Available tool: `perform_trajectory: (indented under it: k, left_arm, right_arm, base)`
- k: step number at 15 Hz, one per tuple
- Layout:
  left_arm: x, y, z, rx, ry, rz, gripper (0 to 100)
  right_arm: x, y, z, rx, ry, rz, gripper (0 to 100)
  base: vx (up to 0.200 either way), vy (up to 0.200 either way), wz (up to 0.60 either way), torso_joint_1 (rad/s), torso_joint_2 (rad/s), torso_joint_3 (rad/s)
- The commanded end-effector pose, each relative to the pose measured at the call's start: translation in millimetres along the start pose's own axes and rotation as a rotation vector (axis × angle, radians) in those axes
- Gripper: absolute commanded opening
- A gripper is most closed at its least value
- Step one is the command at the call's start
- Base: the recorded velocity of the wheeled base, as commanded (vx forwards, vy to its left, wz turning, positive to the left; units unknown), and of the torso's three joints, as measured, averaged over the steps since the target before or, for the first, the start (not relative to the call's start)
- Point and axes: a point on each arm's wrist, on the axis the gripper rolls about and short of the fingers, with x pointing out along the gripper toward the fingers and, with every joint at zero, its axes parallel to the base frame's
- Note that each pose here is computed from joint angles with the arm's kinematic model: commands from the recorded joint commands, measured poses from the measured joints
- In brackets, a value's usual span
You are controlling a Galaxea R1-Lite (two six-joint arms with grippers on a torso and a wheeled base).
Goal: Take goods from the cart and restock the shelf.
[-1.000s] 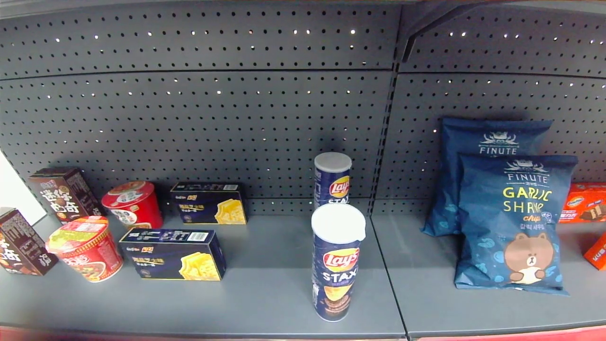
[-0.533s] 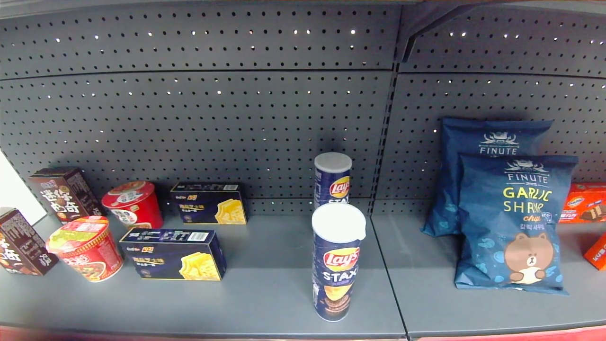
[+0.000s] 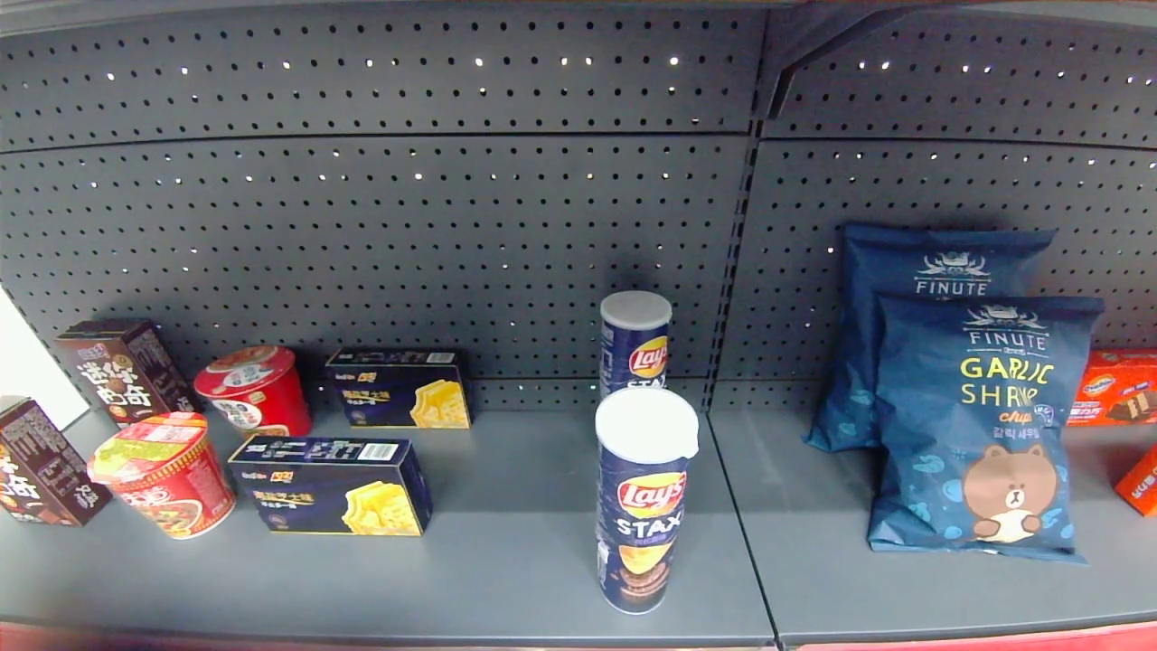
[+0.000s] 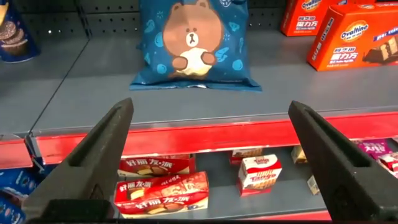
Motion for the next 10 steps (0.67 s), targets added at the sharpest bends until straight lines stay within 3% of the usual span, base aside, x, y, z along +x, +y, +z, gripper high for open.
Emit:
perform_trajectory:
  k: [1,10]
  left_arm:
    - [-0.1,0.0,0.2,0.002,-0.002,0.000,100]
    - [0.0,0.0,0.0,0.002,-0.002,0.002,100]
  right_arm:
    - [0.5,0.0,-0.2,-0.004,0.006,0.002,100]
    - [0.4,0.1,0.2,-0.018,0.004,0.004,100]
  base:
    - [0.000,0.000,0.00,0.000,0.00,0.000]
    - [0.000,0.000,0.00,0.000,0.00,0.000]
